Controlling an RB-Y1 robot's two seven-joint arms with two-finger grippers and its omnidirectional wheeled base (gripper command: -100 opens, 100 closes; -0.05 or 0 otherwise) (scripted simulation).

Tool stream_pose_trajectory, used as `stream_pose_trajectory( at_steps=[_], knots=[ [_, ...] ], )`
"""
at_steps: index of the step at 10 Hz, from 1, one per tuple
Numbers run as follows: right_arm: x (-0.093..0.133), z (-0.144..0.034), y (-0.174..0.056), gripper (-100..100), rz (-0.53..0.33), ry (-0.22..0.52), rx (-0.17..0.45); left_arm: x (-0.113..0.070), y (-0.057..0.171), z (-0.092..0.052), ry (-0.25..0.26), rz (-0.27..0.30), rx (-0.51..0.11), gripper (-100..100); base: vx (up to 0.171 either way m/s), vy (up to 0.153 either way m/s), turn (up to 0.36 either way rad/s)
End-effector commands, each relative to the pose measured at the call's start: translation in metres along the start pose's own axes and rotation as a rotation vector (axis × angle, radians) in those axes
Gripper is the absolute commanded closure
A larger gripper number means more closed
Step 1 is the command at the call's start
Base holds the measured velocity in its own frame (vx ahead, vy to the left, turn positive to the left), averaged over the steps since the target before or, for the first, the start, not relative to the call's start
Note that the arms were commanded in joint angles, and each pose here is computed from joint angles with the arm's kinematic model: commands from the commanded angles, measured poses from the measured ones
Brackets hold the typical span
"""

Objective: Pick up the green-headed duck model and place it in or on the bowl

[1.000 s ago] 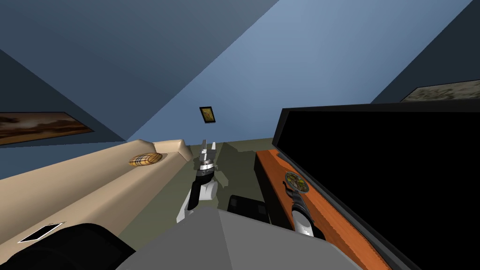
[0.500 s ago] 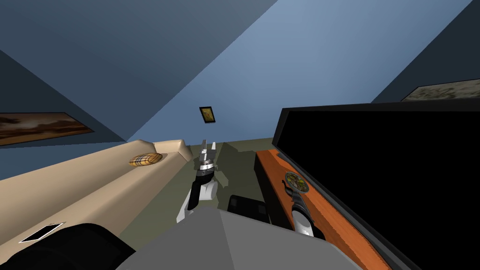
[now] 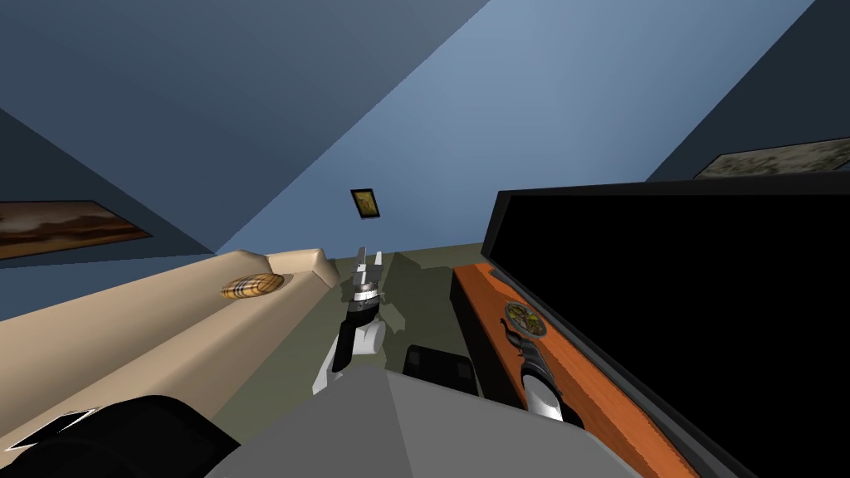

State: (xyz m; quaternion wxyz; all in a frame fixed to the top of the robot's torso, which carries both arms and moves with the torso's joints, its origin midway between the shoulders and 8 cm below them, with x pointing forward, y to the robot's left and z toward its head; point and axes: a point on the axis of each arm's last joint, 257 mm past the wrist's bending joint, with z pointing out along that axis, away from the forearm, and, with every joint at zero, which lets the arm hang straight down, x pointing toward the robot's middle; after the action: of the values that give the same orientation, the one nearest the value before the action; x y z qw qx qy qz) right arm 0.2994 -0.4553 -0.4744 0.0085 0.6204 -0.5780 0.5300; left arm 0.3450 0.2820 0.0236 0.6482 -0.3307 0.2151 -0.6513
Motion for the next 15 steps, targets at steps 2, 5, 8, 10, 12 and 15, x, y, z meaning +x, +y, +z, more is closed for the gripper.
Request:
stream_pose_trajectory(
  at_steps=[2, 5, 8, 10, 12, 15],
  knots=[
    [0.024, 0.011, 0.002, 100, -0.043, 0.021, 0.020, 0.000, 0.000, 0.000, 0.000, 0.000, 0.000, 0, 0.001, 0.022, -0.016],
    [0.058, 0.025, -0.003, 100, -0.103, 0.045, 0.056, 0.000, 0.000, 0.000, 0.000, 0.000, 0.000, 0, 0.007, 0.062, -0.039],
    [0.086, 0.035, -0.015, 100, -0.148, 0.049, 0.100, 0.000, 0.000, 0.000, 0.000, 0.000, 0.000, 0, -0.021, 0.111, -0.070],
    [0.092, 0.036, -0.021, 100, -0.160, 0.042, 0.119, 0.000, 0.000, 0.000, 0.000, 0.000, 0.000, 0, -0.008, 0.167, -0.093],
    [0.095, 0.037, -0.028, 100, -0.167, 0.030, 0.138, 0.000, 0.000, 0.000, 0.000, 0.000, 0.000, 0, -0.012, 0.142, -0.055],
    [0.098, 0.036, -0.041, 100, -0.180, 0.005, 0.173, 0.000, 0.000, 0.000, 0.000, 0.000, 0.000, 0, -0.009, 0.146, -0.084]
  ],
)
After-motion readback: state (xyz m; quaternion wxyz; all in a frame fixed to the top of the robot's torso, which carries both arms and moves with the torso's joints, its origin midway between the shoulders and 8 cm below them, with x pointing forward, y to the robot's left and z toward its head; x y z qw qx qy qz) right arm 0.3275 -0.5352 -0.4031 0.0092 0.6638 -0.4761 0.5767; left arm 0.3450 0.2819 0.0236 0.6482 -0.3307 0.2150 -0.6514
